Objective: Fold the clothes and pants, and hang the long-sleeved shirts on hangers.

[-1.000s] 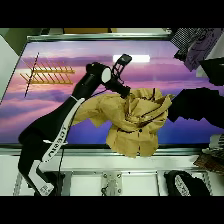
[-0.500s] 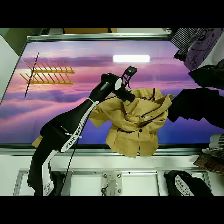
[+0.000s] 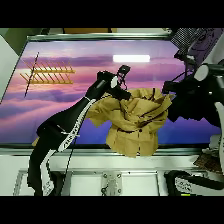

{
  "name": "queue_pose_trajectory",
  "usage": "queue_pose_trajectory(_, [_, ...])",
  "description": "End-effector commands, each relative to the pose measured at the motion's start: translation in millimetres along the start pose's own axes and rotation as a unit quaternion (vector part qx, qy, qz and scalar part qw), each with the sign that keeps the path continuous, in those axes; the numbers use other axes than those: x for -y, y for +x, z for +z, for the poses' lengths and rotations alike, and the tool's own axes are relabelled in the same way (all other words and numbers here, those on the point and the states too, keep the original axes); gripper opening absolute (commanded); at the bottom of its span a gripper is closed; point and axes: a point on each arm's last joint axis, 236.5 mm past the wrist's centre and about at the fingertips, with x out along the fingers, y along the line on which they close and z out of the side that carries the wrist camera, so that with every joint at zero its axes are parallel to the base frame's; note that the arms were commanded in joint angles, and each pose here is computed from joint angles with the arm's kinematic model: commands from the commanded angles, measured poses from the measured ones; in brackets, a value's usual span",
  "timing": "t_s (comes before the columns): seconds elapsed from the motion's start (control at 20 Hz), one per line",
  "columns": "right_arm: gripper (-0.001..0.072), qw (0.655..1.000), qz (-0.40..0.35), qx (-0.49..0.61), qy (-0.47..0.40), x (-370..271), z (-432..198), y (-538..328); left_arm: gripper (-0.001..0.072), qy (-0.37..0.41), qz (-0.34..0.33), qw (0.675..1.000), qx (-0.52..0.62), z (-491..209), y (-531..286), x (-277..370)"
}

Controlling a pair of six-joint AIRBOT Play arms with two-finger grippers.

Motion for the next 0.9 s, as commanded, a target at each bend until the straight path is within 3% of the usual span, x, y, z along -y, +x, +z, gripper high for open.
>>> queue_pose_trajectory(0.0, [0.0709,0.998,-0.018,-0.031,0.055,6,-3,56,0.0015,-0.003,0.002,1.000,-0.010,-6,0,-2])
queue_pose_trajectory(0.15, [0.0705,0.997,-0.021,-0.035,0.065,8,-2,76,0.0015,-0.003,0.003,1.000,-0.009,-5,0,-2])
queue_pose_trajectory(0.2, [0.0523,0.997,-0.020,-0.031,0.064,8,0,79,0.0015,-0.002,0.006,1.000,-0.009,-5,-1,-4])
queue_pose_trajectory(0.25, [0.0184,0.998,-0.018,-0.026,0.052,8,3,79,0.0015,-0.004,0.007,1.000,-0.006,-3,-5,-7])
queue_pose_trajectory(0.3, [0.0020,0.999,-0.016,-0.014,0.035,7,9,75,0.0015,-0.007,0.007,1.000,0.005,3,-14,-11])
queue_pose_trajectory(0.4, [0.0014,0.999,-0.010,0.029,-0.017,3,32,43,0.0015,-0.018,0.013,0.998,0.059,29,-60,-27])
queue_pose_trajectory(0.55, [0.0013,0.980,0.025,0.174,-0.090,-29,90,-80,0.0015,-0.021,0.031,0.976,0.212,87,-206,-44])
queue_pose_trajectory(0.7, [0.0013,0.919,0.122,0.358,-0.112,-83,102,-270,0.0015,-0.007,0.019,0.921,0.390,99,-388,-23])
queue_pose_trajectory(0.85, [0.0013,0.826,0.201,0.512,-0.119,-109,59,-436,0.0014,0.017,-0.012,0.835,0.549,56,-538,14])
